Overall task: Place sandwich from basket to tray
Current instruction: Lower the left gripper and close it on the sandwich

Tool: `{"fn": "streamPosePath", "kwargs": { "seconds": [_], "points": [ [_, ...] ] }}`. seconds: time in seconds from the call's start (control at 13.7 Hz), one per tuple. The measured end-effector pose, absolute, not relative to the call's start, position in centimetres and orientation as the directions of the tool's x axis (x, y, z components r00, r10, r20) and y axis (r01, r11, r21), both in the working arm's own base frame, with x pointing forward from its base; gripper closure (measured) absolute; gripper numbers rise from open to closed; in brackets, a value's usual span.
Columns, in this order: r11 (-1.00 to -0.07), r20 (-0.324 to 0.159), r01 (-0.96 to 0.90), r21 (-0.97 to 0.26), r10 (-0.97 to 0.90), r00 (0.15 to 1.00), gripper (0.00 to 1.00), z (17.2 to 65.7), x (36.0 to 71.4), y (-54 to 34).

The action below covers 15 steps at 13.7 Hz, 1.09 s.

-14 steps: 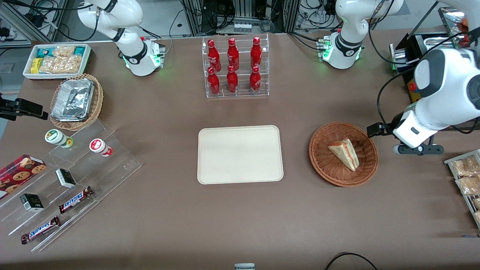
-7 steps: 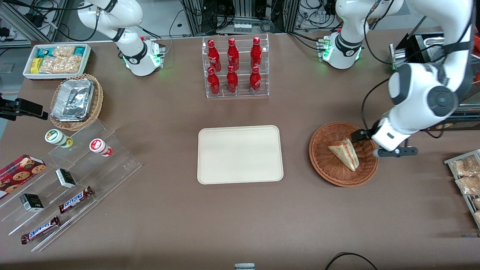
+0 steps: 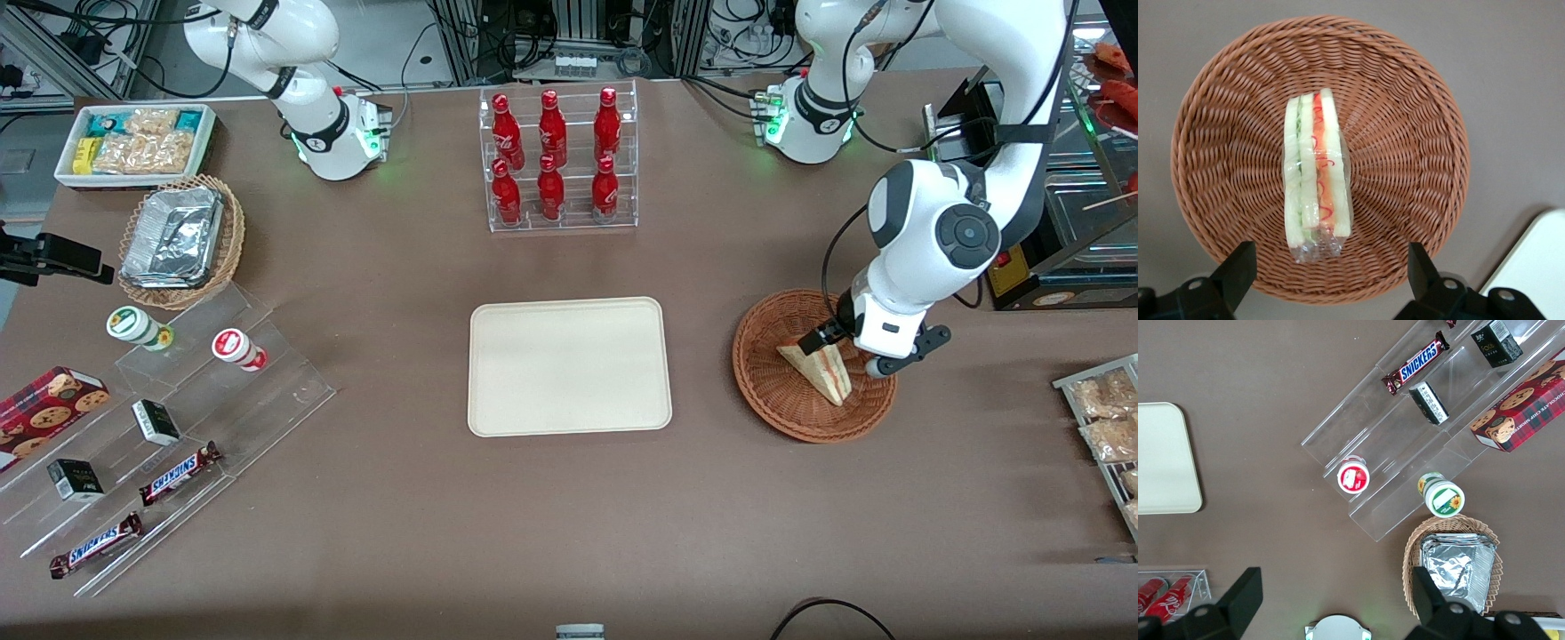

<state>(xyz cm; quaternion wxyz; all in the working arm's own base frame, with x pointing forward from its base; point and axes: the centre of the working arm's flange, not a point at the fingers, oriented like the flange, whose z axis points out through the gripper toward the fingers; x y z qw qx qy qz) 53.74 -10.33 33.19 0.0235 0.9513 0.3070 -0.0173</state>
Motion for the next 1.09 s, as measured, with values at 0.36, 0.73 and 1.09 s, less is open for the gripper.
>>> {"fn": "streamPosePath", "kwargs": {
  "seconds": [0.36,0.73,1.09],
  "points": [
    [-0.721,-0.028,0.692,0.035,0.691,0.722,0.0,33.3,53.7,-10.3],
    [-0.726,0.015,0.686,0.046,0.687,0.726,0.0,32.2,53.3,-10.2],
    [-0.717,0.016,0.694,0.068,0.696,0.718,0.0,28.3,52.4,-10.1]
  ]
}}
